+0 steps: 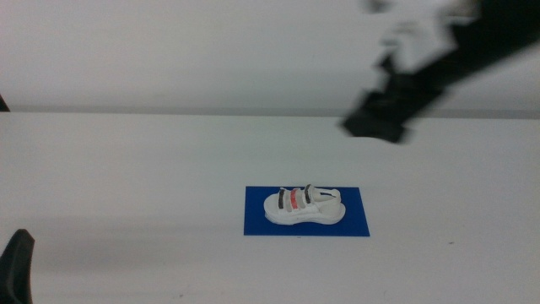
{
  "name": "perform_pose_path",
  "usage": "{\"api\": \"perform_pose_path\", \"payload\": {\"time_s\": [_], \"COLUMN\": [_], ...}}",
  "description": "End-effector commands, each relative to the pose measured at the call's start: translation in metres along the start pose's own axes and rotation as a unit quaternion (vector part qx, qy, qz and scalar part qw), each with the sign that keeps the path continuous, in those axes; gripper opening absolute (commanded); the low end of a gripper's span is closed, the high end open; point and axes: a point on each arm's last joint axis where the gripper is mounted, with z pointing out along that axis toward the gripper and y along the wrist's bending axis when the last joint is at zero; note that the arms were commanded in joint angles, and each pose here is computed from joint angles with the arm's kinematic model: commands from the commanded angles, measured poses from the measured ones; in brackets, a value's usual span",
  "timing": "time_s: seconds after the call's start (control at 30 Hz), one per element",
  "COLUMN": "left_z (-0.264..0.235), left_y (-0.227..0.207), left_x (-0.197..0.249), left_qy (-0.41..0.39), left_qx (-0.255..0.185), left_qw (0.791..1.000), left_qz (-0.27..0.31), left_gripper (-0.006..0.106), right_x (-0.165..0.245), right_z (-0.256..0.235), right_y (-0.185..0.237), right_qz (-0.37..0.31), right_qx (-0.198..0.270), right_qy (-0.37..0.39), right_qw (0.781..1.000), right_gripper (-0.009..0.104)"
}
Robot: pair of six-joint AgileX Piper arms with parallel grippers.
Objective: Use one arm to grab the shoe from the table and place it on the mat.
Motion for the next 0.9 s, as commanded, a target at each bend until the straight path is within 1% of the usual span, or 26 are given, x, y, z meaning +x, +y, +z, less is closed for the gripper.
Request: {"api": "perform_pose_path", "payload": {"time_s": [0.0,0.07,0.1,0.17,0.2,0.23,0.3,0.37,0.5,0.73,0.87], "left_z": [-0.001,-0.001,-0.001,-0.001,-0.001,-0.001,-0.001,-0.001,-0.001,-0.001,-0.001], "left_y": [0.001,0.001,0.001,0.001,0.001,0.001,0.001,0.001,0.001,0.001,0.001], "left_x": [0.011,0.011,0.011,0.011,0.011,0.011,0.011,0.011,0.011,0.011,0.011], "left_qy": [-0.008,-0.008,-0.008,-0.008,-0.008,-0.008,-0.008,-0.008,-0.008,-0.008,-0.008], "left_qx": [0.0,0.0,0.0,0.0,0.0,0.0,0.0,0.0,0.0,0.0,0.0], "left_qw": [1.0,1.0,1.0,1.0,1.0,1.0,1.0,1.0,1.0,1.0,1.0], "left_qz": [-0.003,-0.003,-0.003,-0.003,-0.003,-0.003,-0.003,-0.003,-0.003,-0.003,-0.003], "left_gripper": [0.094,0.094,0.094,0.094,0.094,0.094,0.094,0.094,0.094,0.094,0.094], "right_x": [0.039,0.076,0.093,0.129,0.143,0.159,0.182,0.201,0.219,0.224,0.225], "right_z": [-0.045,-0.076,-0.082,-0.1,-0.105,-0.109,-0.113,-0.111,-0.106,-0.118,-0.12], "right_y": [0.009,0.02,0.026,0.041,0.047,0.056,0.071,0.085,0.099,0.109,0.111], "right_qz": [0.03,0.085,0.11,0.18,0.204,0.223,0.231,0.23,0.221,0.212,0.209], "right_qx": [0.061,0.119,0.14,0.187,0.206,0.223,0.253,0.268,0.281,0.295,0.298], "right_qy": [-0.047,-0.099,-0.117,-0.164,-0.178,-0.193,-0.219,-0.236,-0.263,-0.302,-0.307], "right_qw": [0.997,0.984,0.977,0.952,0.94,0.929,0.914,0.905,0.896,0.882,0.879], "right_gripper": [0.093,0.093,0.093,0.093,0.093,0.093,0.093,0.093,0.093,0.093,0.093]}}
